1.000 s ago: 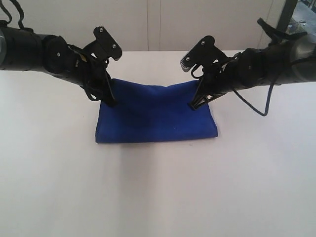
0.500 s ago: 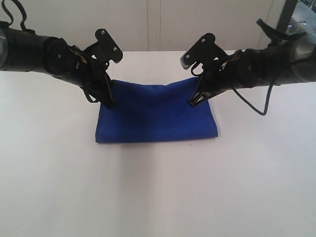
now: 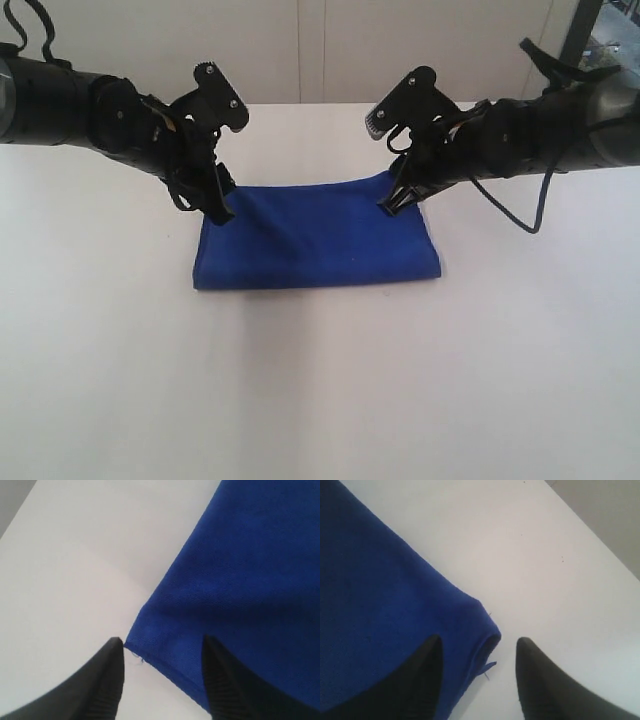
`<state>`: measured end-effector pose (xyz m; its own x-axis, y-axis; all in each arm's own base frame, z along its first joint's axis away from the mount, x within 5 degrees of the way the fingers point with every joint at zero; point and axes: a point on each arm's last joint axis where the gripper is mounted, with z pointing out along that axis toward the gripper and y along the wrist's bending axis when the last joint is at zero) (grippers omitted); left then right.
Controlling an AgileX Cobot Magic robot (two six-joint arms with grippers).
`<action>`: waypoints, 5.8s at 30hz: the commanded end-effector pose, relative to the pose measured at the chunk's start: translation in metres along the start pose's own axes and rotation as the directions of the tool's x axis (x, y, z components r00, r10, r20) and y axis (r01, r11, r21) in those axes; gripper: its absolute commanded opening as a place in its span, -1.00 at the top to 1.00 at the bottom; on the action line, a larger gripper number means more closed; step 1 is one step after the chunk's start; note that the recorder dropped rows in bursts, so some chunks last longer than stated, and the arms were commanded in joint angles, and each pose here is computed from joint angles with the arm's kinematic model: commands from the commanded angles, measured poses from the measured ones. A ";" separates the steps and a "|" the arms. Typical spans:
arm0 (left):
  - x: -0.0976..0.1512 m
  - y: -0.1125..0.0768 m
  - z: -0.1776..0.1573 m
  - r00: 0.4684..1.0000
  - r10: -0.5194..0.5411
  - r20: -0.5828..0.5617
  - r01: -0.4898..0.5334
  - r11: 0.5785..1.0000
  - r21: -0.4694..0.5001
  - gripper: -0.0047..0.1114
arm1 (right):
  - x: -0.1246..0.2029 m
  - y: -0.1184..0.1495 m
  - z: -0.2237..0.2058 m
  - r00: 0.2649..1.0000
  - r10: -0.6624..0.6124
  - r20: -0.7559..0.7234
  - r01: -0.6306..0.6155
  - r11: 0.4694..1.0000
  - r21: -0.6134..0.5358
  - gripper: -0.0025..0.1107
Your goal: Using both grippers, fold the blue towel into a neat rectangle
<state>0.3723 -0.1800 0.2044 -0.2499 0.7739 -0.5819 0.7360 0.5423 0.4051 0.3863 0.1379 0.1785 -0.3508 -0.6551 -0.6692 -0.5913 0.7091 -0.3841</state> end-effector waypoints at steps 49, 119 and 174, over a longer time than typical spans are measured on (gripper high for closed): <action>0.016 -0.016 0.049 0.686 -0.525 -0.504 0.661 0.738 0.131 0.92 | 0.022 0.004 0.050 0.738 0.503 -0.450 -0.577 0.816 -0.034 0.96; -0.009 0.007 -0.005 0.760 -0.497 -0.418 0.587 0.802 0.112 0.92 | -0.017 -0.018 -0.007 0.721 0.579 -0.380 -0.628 0.779 -0.004 0.96; 0.103 -0.047 -0.286 0.643 -0.765 -0.044 0.762 0.644 -0.063 0.92 | 0.090 0.045 -0.382 0.660 0.433 0.613 -0.602 0.794 0.088 0.96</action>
<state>0.1339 -0.0326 0.3275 -0.7512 0.1030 -0.6520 0.2459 0.9603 -0.1316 0.0505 0.0112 0.3450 -0.0499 0.0375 -0.9981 -0.1992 0.9788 0.0467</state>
